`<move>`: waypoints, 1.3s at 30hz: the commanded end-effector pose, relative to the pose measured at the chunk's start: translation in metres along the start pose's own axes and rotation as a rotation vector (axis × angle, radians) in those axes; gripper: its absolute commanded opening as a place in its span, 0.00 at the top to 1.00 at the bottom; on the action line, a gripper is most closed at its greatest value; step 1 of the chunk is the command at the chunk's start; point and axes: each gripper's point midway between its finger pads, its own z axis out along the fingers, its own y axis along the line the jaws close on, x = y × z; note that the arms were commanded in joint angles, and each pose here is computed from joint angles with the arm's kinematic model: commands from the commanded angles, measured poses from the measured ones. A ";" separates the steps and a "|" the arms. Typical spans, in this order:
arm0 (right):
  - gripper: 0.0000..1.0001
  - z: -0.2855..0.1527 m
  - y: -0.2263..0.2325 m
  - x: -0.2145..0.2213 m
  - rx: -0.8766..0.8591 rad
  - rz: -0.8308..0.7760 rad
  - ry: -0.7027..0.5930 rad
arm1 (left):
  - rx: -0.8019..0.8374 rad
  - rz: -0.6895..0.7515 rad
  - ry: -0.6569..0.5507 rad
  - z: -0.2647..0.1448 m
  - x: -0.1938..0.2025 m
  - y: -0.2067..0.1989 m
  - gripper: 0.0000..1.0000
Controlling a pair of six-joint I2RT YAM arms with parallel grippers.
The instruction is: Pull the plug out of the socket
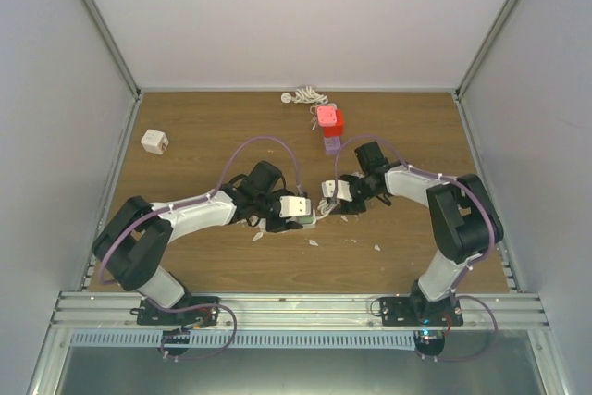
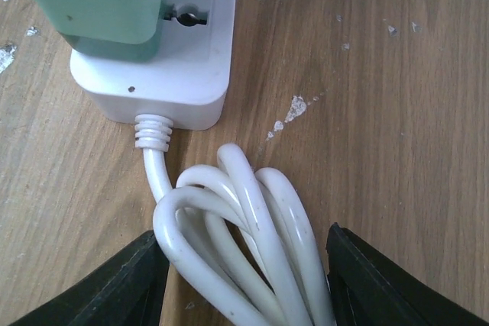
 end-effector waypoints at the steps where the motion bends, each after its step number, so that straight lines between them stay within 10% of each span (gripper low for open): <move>1: 0.44 0.008 0.002 0.002 -0.022 -0.022 0.004 | -0.025 -0.009 -0.017 0.007 0.003 0.007 0.50; 17: 0.65 0.011 0.010 0.014 -0.033 0.000 0.050 | -0.027 0.007 -0.138 -0.015 -0.030 0.014 0.82; 39: 0.68 0.005 0.012 0.009 -0.022 0.033 0.042 | -0.090 -0.013 -0.051 -0.088 -0.002 0.051 0.85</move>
